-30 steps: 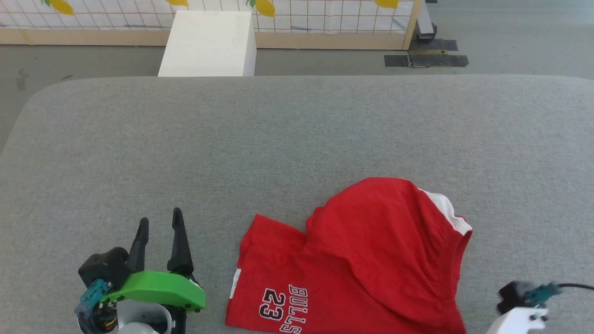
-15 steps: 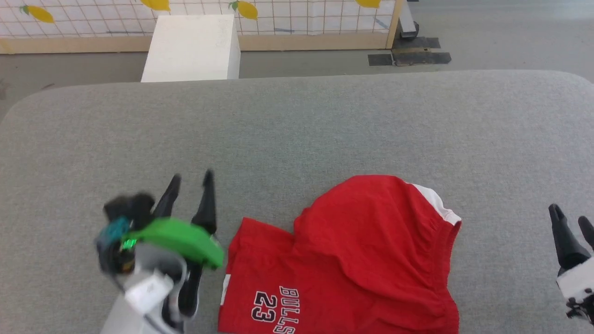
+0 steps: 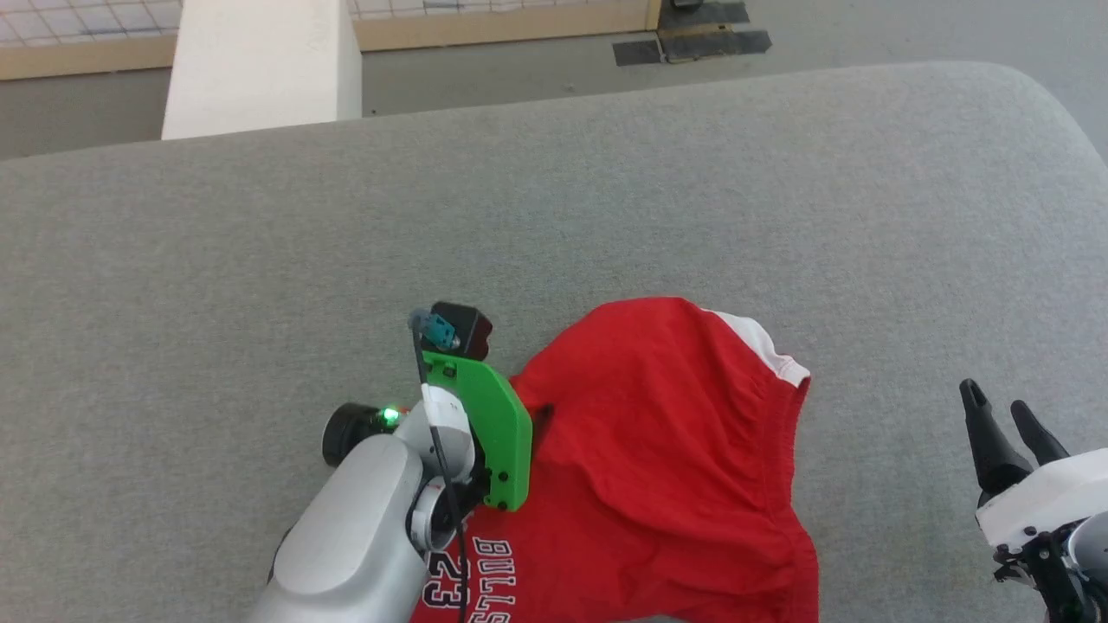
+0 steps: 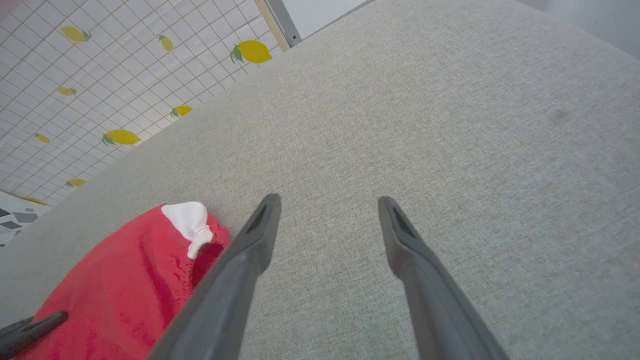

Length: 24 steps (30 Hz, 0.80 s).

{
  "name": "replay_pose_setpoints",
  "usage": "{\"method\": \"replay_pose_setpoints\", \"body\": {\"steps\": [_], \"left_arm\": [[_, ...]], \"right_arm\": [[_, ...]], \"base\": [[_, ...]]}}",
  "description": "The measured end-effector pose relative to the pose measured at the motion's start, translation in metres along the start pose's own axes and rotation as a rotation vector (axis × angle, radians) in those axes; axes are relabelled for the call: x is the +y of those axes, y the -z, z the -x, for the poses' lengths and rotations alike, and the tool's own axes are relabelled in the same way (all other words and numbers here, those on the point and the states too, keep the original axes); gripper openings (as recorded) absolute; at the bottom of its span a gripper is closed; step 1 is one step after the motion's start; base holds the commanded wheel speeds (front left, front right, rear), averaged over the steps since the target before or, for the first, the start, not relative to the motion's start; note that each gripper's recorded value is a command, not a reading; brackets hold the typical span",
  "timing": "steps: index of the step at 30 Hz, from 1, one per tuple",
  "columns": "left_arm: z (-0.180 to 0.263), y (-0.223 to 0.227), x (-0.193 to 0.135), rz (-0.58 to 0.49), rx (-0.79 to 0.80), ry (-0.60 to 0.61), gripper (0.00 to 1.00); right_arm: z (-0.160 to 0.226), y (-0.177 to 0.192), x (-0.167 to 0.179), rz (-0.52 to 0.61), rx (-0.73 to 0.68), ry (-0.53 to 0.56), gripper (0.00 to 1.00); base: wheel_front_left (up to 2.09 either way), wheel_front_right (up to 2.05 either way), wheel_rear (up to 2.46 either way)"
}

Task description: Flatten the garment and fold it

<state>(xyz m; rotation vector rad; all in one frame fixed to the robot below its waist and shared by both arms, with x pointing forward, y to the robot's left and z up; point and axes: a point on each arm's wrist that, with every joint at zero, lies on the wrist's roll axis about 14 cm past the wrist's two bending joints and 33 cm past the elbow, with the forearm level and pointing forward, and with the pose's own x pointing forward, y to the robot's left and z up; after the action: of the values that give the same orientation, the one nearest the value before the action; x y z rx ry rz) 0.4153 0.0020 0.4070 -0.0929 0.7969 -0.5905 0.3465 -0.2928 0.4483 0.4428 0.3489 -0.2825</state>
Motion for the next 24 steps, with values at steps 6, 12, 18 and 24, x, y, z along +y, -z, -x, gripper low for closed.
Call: {"method": "replay_pose_setpoints", "body": {"steps": [6,12,18,24], "left_arm": [[-0.009,-0.007,-0.001,0.072,-0.056,0.031,0.00],[0.029,-0.084,0.036,0.167,-0.420,-0.056,0.00],[0.101,-0.135,0.070,0.111,-0.688,-0.197,0.00],[0.076,-0.014,0.032,0.158,-0.342,-0.138,0.00]], "right_arm": [[-0.001,0.003,-0.008,-0.005,-0.002,0.027,1.00],[-0.007,0.007,0.004,0.000,0.006,-0.009,1.00],[-0.014,0.013,0.032,0.012,0.028,-0.086,1.00],[-0.019,0.017,0.052,0.023,0.041,-0.142,1.00]], "base": [[0.00,0.00,0.00],[0.00,0.00,0.00],[0.00,0.00,0.00],[0.00,0.00,0.00]]}}
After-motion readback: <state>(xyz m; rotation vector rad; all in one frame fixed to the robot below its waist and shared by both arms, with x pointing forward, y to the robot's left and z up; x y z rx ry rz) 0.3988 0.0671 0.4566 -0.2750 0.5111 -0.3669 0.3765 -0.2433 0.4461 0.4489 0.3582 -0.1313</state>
